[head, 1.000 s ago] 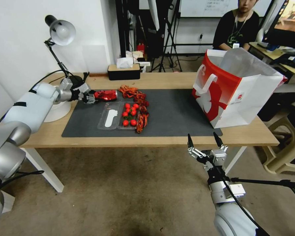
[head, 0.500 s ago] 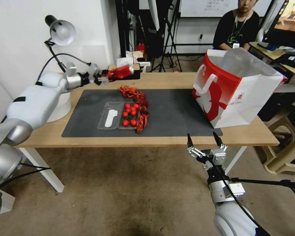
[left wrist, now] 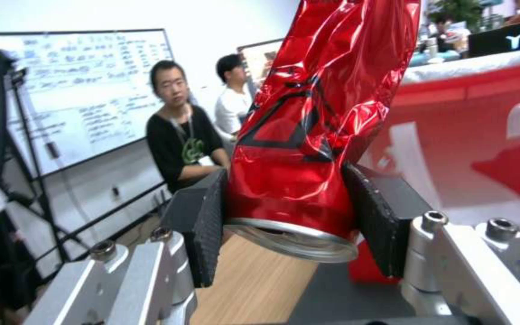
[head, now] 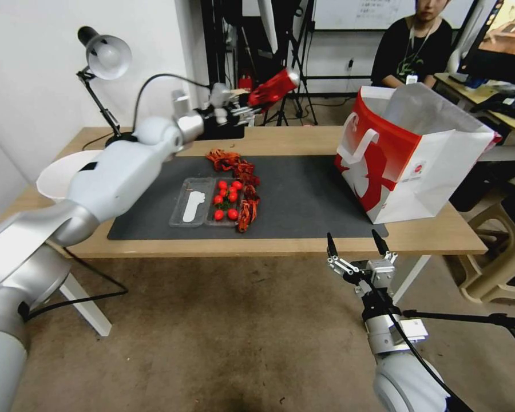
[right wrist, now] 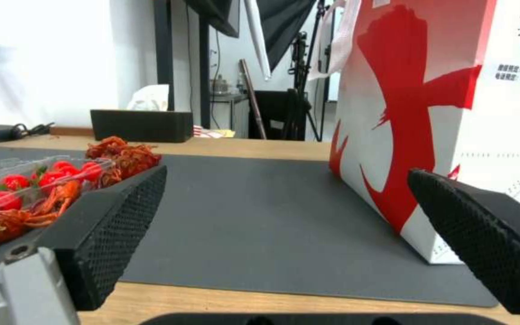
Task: Pick up the trash from the table and place it into the takeout bag.
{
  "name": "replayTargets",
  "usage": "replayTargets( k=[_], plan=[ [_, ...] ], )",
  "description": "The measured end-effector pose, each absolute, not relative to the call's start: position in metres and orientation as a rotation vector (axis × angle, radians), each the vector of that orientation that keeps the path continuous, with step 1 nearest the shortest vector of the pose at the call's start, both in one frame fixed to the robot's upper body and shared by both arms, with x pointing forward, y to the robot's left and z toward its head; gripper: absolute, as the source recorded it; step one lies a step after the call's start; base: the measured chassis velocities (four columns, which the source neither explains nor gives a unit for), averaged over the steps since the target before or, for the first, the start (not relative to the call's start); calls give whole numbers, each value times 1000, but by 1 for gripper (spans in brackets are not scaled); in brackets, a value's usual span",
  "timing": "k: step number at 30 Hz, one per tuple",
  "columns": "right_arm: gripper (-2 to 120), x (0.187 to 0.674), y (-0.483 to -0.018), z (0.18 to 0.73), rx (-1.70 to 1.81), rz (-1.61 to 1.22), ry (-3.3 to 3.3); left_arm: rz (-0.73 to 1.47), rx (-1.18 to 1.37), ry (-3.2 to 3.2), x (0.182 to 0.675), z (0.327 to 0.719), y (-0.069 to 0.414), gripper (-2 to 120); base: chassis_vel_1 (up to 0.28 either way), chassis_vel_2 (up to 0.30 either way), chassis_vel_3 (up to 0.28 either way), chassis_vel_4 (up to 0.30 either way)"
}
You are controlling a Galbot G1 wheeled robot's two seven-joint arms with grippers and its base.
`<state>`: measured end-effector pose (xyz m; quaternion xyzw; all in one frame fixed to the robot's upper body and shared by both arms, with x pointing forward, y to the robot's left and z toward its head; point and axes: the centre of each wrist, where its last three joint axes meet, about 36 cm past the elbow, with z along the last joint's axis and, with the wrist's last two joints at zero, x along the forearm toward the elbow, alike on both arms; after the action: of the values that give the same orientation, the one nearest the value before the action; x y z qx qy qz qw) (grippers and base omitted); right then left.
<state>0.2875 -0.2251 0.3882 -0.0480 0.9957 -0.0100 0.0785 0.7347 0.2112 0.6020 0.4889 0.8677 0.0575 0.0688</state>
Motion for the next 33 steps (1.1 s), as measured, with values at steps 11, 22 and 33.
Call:
replayTargets(
  k=[11, 22, 33],
  plan=[
    [100, 288, -223, 387, -142, -23, 2981, 158, 1587, 2498, 740, 634, 111, 47, 0, 0, 0, 0],
    [100, 288, -223, 388, -138, -23, 2981, 95, 1680, 2383, 728, 672, 8, 47, 0, 0, 0, 0],
    [100, 289, -223, 391, -134, -23, 2974, 105, 1747, 2392, 716, 651, -45, 47, 0, 0, 0, 0]
  ],
)
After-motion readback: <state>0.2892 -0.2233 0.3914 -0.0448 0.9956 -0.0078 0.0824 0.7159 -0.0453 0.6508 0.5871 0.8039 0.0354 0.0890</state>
